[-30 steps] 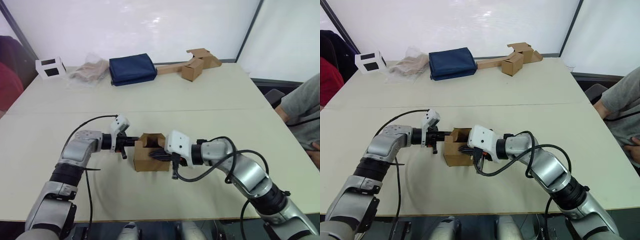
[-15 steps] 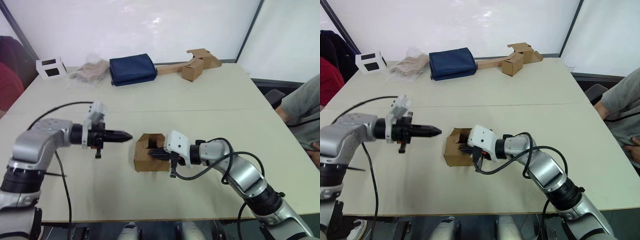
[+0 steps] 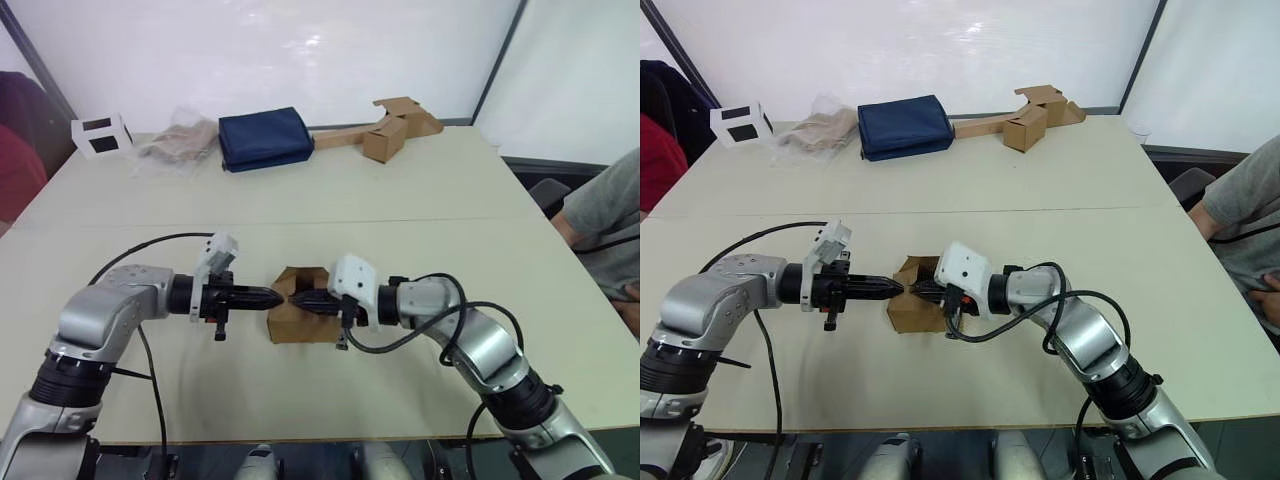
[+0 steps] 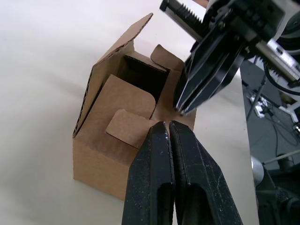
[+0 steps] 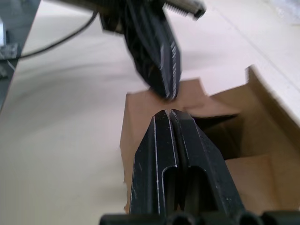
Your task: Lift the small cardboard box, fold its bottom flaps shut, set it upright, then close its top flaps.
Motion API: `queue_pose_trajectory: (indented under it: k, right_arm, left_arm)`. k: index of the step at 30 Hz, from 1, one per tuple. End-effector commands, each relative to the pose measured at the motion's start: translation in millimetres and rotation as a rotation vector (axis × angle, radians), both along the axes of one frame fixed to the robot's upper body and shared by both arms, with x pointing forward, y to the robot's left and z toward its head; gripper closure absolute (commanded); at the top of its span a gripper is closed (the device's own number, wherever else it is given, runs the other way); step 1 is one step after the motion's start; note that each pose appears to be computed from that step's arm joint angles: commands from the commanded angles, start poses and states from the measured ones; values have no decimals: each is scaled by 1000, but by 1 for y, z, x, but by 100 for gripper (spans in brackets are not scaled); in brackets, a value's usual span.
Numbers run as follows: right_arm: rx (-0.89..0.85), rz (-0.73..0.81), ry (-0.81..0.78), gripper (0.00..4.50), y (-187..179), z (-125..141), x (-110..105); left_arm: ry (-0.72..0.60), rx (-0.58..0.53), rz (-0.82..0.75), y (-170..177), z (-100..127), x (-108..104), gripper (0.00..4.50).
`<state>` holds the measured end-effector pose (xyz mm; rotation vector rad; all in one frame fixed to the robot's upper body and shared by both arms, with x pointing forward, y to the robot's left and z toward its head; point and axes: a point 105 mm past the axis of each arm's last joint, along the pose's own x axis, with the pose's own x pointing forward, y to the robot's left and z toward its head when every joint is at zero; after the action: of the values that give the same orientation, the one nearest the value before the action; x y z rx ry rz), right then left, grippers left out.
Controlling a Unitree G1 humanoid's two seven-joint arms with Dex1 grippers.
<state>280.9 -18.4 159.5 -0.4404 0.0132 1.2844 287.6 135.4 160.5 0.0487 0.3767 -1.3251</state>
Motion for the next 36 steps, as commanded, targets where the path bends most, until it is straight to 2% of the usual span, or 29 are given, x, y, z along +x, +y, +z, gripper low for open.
queue_pose_trajectory:
  k: [1, 5, 7, 9, 13, 16, 19, 26, 33, 36]
  right_arm:
    - [101, 25, -31, 450, 0, 28, -6]
    - [303, -4, 8, 450, -3, 63, 1]
    - [412, -78, -2, 450, -9, 81, 17]
    - [429, -142, -13, 450, -12, 84, 31]
    - [263, -259, 3, 450, -16, 56, 52]
    - [225, -269, 32, 450, -19, 46, 53]
    - [166, -242, 71, 450, -19, 30, 47]
    - [118, -123, 126, 450, -12, 19, 21]
    - [108, -143, 129, 450, -11, 11, 21]
    - [117, -155, 119, 450, -12, 13, 24]
  left_arm:
    - [-18, 14, -17, 1, 1, -2, 442]
    - [-19, 13, -19, 0, 0, -2, 442]
    - [-19, 13, -23, -1, 0, -3, 442]
    - [-19, 14, -23, -2, -1, -3, 442]
    - [-20, 15, -22, -2, -1, -3, 442]
    - [-28, 20, -10, 0, -2, -2, 442]
    - [-32, 18, 3, 1, -1, 0, 442]
    - [-20, 11, 28, 5, -2, 3, 442]
    - [-27, -45, 80, 14, 9, 14, 442]
    - [-22, -23, 45, 9, 5, 8, 442]
